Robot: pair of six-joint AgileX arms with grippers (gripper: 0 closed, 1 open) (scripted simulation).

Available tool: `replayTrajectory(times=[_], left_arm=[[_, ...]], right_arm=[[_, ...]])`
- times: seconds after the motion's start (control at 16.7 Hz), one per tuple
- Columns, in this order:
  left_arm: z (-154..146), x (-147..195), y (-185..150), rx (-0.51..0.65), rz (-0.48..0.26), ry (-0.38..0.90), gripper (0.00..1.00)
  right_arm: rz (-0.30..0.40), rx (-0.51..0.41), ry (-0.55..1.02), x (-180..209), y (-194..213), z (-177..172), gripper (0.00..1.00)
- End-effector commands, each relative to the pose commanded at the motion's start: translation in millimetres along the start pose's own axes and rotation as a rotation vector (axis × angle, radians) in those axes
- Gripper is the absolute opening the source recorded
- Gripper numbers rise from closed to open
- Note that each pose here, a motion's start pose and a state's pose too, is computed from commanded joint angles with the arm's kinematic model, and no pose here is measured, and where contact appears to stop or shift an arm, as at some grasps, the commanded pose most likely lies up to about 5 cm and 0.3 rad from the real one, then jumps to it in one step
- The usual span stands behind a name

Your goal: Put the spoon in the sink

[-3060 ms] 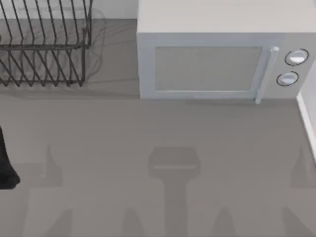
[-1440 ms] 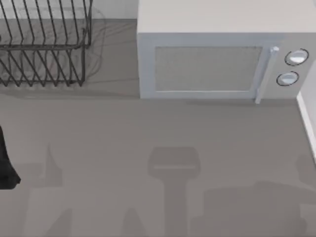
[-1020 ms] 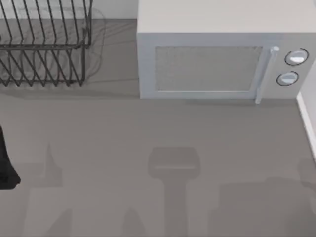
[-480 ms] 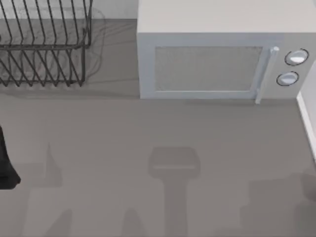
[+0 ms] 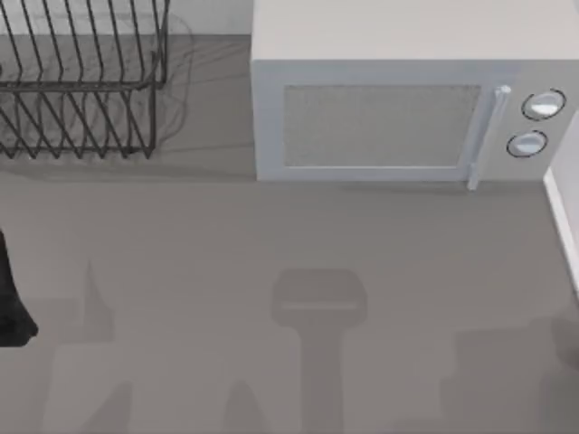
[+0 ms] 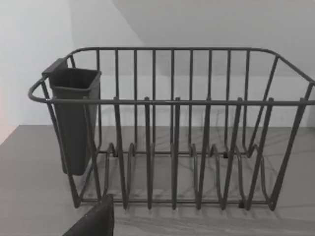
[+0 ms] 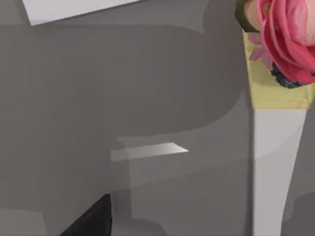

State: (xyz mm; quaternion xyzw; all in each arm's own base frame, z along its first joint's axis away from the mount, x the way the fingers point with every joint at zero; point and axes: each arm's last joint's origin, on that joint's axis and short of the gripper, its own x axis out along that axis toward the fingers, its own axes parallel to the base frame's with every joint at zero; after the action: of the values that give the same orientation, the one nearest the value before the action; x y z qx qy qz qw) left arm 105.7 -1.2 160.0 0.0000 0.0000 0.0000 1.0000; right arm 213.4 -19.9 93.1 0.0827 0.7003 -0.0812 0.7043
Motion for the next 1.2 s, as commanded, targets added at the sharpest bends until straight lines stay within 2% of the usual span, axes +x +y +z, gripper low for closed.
replayTrajectory(times=[0.48, 0.96, 1.02, 1.2], left_arm=[[0, 0, 0, 0.0, 0.0, 0.0, 1.0], [0, 0, 0, 0.0, 0.0, 0.0, 1.0], [0, 0, 0, 0.0, 0.0, 0.0, 1.0], [0, 0, 0, 0.0, 0.0, 0.0, 1.0]], right_arm=[[0.0, 0.0, 0.0, 0, 0, 0, 0.02], [0.0, 0.0, 0.0, 0, 0, 0, 0.0], [-0.003, -0.001, -0.034, -22, 0, 2, 0.0], [-0.003, 0.001, -0.037, -30, 1, 5, 0.0]])
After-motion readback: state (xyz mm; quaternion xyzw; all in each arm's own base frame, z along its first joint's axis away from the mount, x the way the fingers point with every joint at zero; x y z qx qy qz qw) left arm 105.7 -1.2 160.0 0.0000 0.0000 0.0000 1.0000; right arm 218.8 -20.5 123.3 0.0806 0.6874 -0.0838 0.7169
